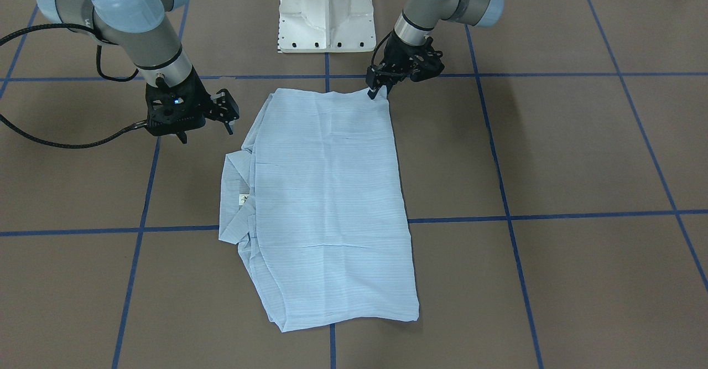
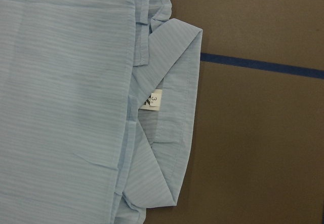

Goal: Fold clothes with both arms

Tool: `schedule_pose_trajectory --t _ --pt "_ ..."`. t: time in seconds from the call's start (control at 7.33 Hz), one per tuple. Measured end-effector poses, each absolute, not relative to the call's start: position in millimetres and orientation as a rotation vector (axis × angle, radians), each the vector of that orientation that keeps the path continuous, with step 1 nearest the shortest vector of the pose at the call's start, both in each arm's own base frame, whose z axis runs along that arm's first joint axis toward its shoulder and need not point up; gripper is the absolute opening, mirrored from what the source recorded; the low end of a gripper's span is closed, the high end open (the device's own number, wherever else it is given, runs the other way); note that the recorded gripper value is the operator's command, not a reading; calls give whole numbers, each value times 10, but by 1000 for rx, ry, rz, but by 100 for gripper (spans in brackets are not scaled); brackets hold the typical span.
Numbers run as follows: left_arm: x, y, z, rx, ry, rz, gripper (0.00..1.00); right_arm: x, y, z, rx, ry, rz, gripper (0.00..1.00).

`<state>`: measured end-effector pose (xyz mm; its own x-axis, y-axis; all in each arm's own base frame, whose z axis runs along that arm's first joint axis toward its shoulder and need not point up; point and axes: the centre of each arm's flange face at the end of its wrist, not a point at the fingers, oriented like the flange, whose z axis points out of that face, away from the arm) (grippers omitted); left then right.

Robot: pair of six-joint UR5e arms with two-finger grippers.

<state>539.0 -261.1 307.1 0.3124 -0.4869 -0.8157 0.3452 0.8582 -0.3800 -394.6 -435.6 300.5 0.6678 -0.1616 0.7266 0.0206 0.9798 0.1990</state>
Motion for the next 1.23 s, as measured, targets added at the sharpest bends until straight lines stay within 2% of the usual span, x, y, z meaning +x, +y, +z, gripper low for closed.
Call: schedule_pose_trajectory --t 0.14,0.68,1.23 --pt "5387 -2612 3067 -144 1128 -552 0 -3943 -4354 3002 180 -835 -104 100" --pt "5313 -2615 2957 -143 1152 -549 0 -3974 -4301 2988 157 -846 -85 100" --pt "5244 -2614 2844 -141 1176 -540 0 -4315 -3818 2718 12 -907 111 100"
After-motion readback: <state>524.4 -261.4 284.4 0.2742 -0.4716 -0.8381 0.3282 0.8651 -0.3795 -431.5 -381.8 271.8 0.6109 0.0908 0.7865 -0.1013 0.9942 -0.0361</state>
